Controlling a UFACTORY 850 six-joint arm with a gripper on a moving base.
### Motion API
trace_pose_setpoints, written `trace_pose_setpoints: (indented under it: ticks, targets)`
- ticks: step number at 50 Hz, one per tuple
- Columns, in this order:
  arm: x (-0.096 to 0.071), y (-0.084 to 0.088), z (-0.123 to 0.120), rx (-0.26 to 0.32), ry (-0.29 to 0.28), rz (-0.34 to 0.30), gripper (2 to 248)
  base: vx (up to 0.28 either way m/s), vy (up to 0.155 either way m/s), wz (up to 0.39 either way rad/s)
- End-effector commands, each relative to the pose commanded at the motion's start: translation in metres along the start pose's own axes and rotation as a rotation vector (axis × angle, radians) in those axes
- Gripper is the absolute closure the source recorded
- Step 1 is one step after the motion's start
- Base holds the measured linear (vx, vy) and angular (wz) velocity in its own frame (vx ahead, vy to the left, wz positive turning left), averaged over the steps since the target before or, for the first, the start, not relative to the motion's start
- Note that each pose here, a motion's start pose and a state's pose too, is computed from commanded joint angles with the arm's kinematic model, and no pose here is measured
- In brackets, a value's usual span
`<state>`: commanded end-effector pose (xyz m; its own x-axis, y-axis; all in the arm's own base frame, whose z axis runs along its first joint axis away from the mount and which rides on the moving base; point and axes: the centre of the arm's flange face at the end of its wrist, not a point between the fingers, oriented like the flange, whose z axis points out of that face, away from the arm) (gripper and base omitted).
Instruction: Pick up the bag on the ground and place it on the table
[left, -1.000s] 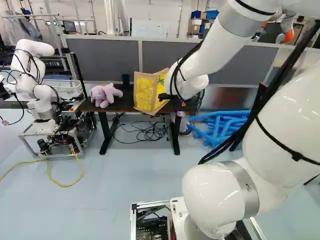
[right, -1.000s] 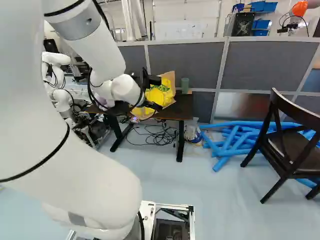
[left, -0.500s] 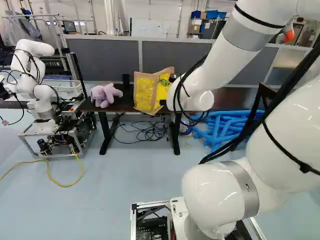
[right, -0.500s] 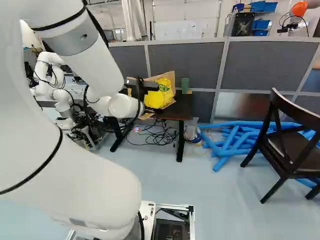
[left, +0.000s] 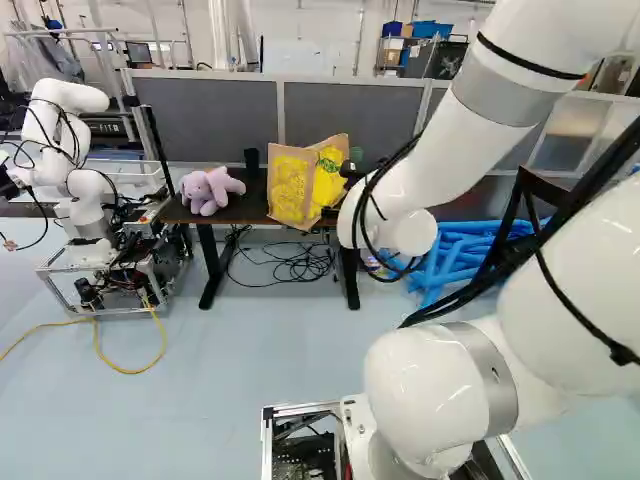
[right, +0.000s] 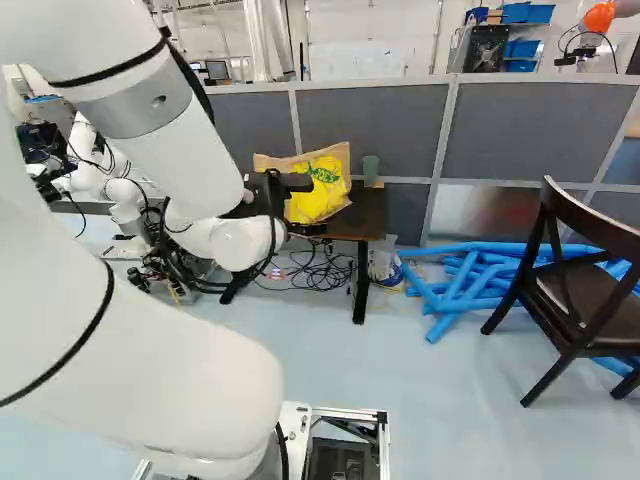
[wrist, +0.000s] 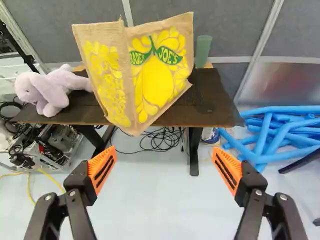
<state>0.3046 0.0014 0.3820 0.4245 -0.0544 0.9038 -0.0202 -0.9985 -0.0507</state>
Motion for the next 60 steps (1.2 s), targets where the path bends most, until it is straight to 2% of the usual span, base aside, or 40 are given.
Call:
trace_pose_setpoints:
  ticks: [29,60]
  targets:
    - [-0.023,0.002,-0.018,0.0,0.083,-0.042,3,0.0,0.0,0.0]
    - [-0.029,0.003,-0.024,0.0,0.107,-0.055,3,0.0,0.0,0.0]
